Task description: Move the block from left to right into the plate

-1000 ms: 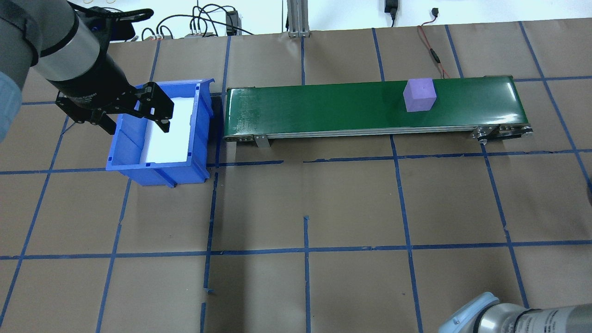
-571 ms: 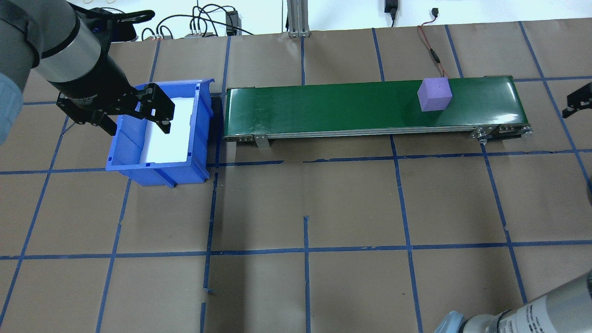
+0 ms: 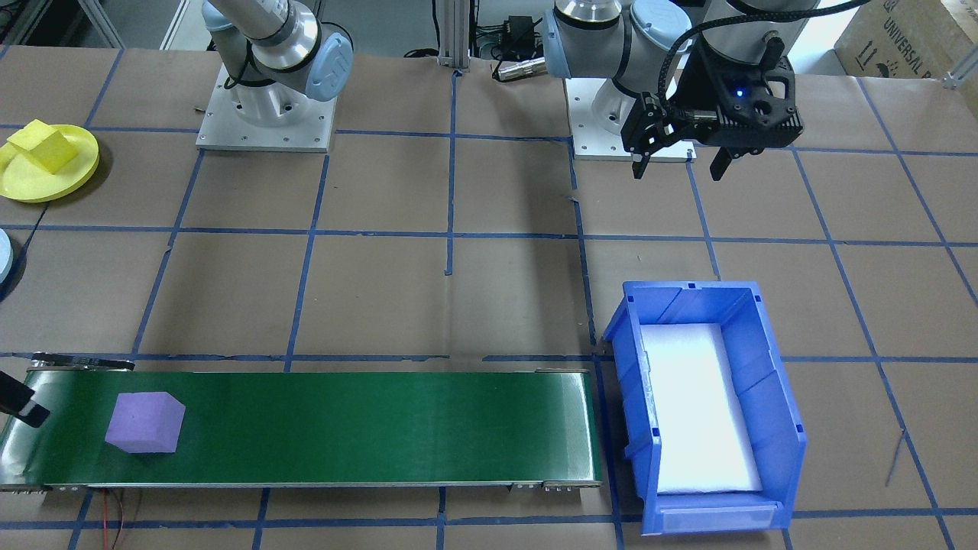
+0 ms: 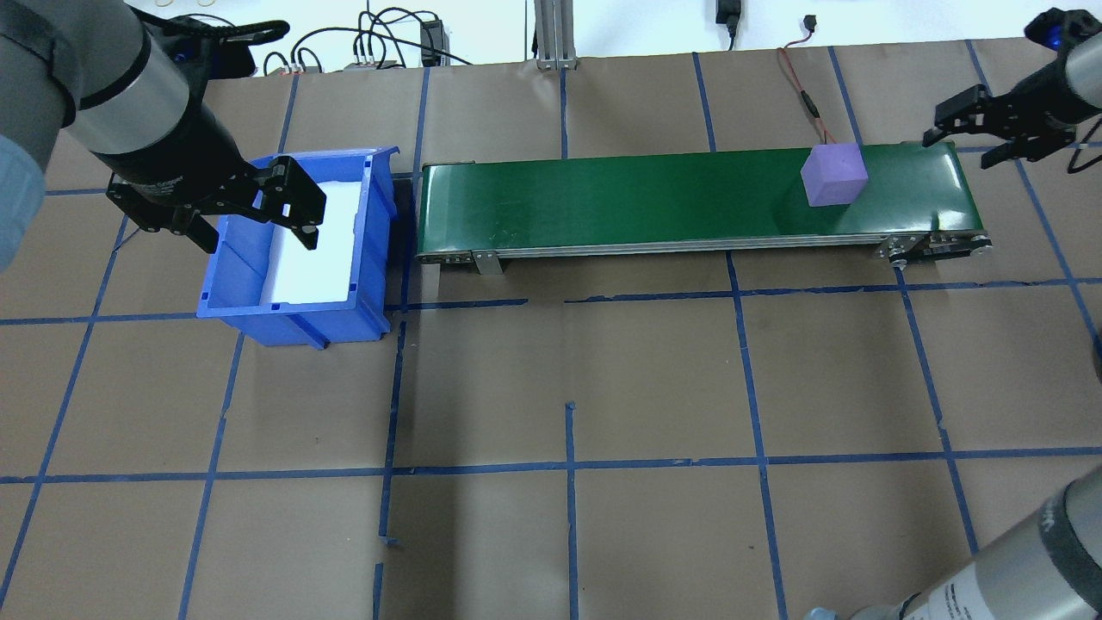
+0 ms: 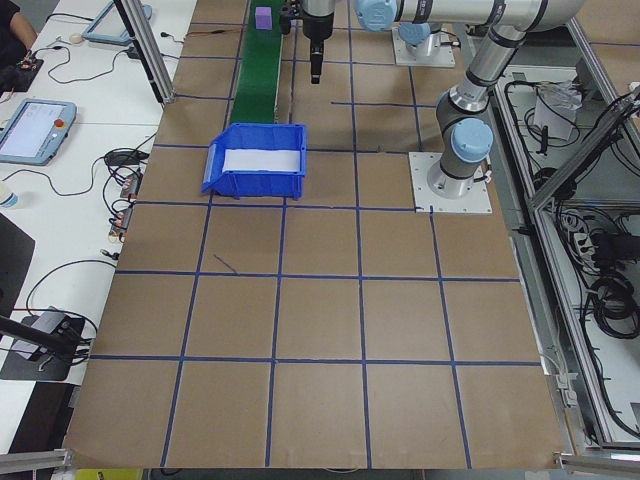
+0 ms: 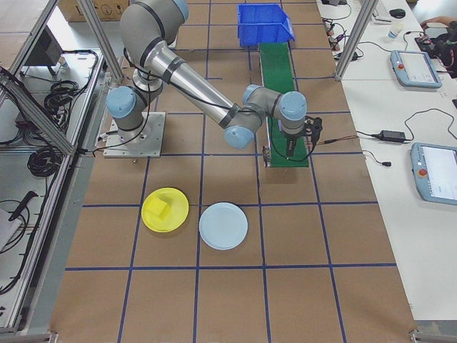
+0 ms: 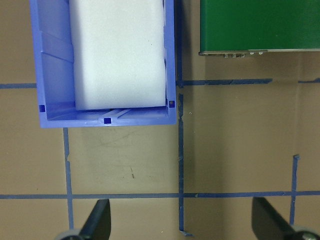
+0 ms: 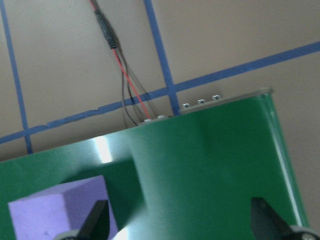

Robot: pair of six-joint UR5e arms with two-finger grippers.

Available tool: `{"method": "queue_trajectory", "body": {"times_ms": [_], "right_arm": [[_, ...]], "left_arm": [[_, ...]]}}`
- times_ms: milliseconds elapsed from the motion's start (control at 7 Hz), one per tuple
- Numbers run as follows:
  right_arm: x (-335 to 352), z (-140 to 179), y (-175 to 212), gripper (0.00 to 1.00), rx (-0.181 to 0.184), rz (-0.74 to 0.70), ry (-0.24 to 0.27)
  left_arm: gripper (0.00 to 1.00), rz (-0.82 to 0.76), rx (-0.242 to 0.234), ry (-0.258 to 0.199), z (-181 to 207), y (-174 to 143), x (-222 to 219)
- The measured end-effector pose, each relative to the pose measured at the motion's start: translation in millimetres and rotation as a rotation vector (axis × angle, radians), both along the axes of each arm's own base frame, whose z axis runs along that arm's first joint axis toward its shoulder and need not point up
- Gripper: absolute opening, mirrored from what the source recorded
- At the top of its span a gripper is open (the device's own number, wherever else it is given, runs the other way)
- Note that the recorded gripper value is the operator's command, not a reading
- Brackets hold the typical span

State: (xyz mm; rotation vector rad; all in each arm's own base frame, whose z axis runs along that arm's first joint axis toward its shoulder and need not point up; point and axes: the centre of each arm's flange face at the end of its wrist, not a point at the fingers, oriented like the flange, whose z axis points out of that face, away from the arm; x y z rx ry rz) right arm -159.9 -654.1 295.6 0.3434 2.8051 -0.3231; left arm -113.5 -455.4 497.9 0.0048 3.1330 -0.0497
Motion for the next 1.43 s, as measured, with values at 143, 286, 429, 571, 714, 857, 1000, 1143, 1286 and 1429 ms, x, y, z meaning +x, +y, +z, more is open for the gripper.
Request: {"method": "queue_trajectory", "body": {"times_ms": [143, 286, 429, 571, 714, 857, 1000, 1143, 1286, 1429], "right_arm": [[21, -4, -9, 1.0, -0.013, 0.0, -0.024], [32, -11, -14, 1.0, -0.017, 0.003, -0.035], [37, -18, -16, 1.0, -0.015, 0.01, -0.041], [39, -26, -17, 1.0, -0.008, 0.014, -0.045], [41, -31, -18, 0.98, -0.002, 0.019, -0.049], [43, -37, -17, 0.98, 0.005, 0.027, -0.051], [43, -41, -16, 0.98, 0.011, 0.035, -0.05], [43, -43, -15, 0.97, 0.014, 0.039, -0.049], [44, -47, -13, 0.64, 0.024, 0.039, -0.049], [45, -54, -8, 0.45, 0.043, 0.038, -0.048]], "left_arm": [[1.0, 0.0, 0.0, 0.0, 0, 0, 0], [1.0, -0.001, 0.001, 0.0, 0, 0, 0], [1.0, -0.001, 0.001, 0.0, 0, 0, -1], [1.0, -0.001, 0.0, 0.001, 0, 0, -1], [1.0, -0.001, 0.0, 0.001, -1, 0, -1], [1.0, -0.001, 0.0, 0.001, -1, 0, -1], [1.0, -0.001, 0.001, 0.0, -1, 0, -1], [1.0, -0.001, 0.001, 0.0, -2, 1, -1], [1.0, 0.0, 0.001, 0.001, -2, 1, -2], [1.0, -0.001, 0.001, 0.002, -3, 1, -2]]}}
